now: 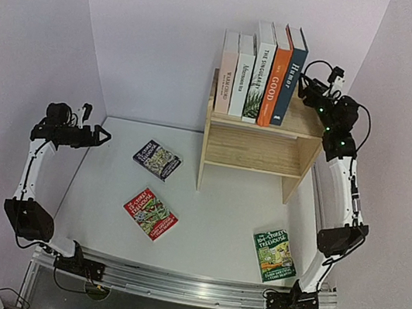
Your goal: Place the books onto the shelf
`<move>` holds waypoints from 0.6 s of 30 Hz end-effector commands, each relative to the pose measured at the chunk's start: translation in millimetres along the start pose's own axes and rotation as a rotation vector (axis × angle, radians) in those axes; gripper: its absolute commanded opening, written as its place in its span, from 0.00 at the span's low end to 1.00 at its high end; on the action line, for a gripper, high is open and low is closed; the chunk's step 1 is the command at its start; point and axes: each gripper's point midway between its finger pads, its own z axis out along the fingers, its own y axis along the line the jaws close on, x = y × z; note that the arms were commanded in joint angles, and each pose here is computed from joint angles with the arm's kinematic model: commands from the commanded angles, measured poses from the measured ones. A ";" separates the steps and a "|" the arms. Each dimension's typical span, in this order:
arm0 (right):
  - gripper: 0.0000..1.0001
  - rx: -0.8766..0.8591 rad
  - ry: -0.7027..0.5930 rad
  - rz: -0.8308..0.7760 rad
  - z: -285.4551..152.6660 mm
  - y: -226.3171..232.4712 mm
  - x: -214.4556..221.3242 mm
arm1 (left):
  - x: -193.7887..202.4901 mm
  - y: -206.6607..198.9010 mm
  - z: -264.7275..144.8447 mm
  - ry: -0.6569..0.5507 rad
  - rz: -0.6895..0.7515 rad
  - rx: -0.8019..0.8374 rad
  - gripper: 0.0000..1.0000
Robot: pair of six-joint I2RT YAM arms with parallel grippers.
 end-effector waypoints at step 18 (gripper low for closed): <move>0.76 0.100 0.001 0.043 -69.7 11.9 -28.3 | 90.1 14.3 52.8 0.405 0.246 -0.102 1.00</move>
